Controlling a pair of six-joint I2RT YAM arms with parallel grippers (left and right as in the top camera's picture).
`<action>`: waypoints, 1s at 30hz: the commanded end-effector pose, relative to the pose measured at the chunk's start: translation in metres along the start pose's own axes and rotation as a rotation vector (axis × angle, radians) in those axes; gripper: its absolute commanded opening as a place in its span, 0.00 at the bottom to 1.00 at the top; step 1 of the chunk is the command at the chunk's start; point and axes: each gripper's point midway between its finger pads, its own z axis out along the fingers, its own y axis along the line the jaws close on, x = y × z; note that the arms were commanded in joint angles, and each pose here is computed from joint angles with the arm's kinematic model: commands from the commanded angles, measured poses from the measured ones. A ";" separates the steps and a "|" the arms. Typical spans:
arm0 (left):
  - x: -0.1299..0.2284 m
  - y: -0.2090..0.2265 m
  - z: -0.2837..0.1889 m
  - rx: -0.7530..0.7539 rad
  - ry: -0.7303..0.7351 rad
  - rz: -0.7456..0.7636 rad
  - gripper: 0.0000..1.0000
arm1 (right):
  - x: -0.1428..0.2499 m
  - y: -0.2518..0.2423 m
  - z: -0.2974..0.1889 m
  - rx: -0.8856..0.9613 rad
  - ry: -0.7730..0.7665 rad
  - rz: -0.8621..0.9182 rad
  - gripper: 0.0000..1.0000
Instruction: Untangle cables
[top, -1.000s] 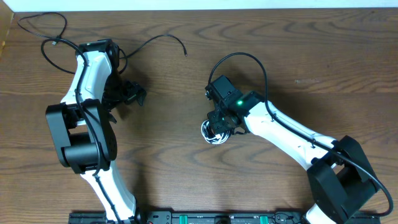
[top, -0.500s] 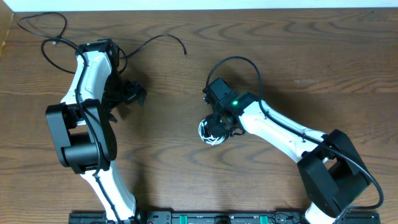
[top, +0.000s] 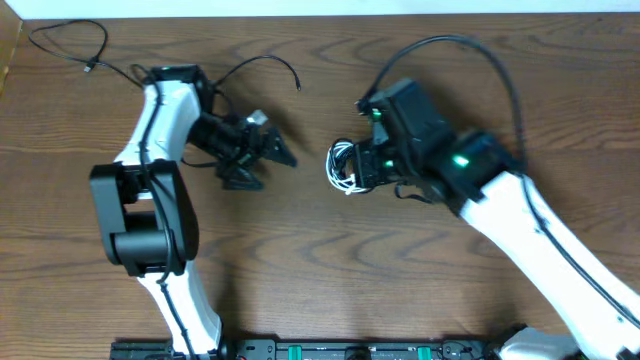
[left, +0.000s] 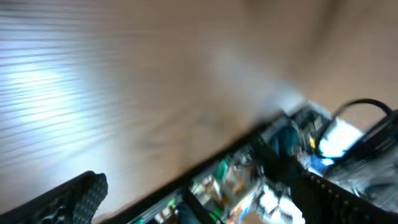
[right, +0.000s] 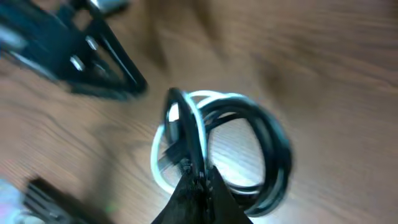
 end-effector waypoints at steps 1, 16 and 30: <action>0.005 -0.032 0.010 0.119 0.014 0.171 0.99 | -0.002 0.001 -0.005 -0.007 -0.012 0.138 0.01; 0.025 -0.063 0.045 0.131 0.120 0.234 0.99 | 0.013 -0.036 0.023 0.192 0.043 0.288 0.02; 0.017 -0.083 0.059 0.180 0.097 0.267 0.84 | 0.007 -0.002 0.037 0.030 0.068 0.317 0.01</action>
